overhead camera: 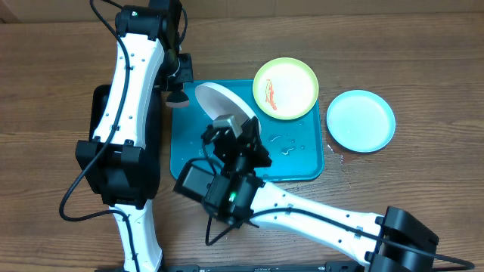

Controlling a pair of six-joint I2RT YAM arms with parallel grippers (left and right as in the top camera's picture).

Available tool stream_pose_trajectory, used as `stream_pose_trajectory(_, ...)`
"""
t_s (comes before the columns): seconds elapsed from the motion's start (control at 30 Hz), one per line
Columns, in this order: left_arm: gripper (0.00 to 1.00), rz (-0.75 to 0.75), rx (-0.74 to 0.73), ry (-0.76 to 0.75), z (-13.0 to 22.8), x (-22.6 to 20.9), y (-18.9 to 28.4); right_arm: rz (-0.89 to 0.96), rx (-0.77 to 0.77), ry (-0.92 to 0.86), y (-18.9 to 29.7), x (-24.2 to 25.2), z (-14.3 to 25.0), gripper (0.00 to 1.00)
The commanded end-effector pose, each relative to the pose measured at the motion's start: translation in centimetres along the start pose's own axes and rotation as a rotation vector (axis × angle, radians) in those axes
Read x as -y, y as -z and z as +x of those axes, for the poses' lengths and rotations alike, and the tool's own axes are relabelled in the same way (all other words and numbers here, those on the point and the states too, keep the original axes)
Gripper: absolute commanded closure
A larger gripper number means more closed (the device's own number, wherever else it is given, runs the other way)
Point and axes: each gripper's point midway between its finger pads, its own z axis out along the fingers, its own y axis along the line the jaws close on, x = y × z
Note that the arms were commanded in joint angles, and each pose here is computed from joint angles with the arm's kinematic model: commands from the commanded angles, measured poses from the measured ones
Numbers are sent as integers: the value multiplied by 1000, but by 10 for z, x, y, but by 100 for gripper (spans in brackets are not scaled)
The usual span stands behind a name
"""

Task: Clean dirty plates on tray and stack at the side
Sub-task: 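Lift the white plate with the right gripper and carry it right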

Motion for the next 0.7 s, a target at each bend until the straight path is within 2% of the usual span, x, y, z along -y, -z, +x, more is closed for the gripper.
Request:
stream_pose_trajectory(0.0, 96, 22, 18, -22, -3, 5, 5, 105, 95, -59, 10, 28, -27, 96)
stream_pose_trajectory(0.23, 96, 22, 18, -22, -3, 5, 5, 81, 83, -57, 10, 23, -25, 96)
stream_pose_trajectory(0.37, 96, 21, 18, -22, -3, 5, 5, -69, -25, -33, 7, -2, -5, 96)
stream_pose_trajectory(0.5, 96, 20, 13, -22, -2, 4, 5, -252, -291, -92, -3, -26, 42, 96)
stream_pose_trajectory(0.67, 96, 19, 9, -22, -1, 4, 5, -376, -637, -193, -24, -25, 88, 96)
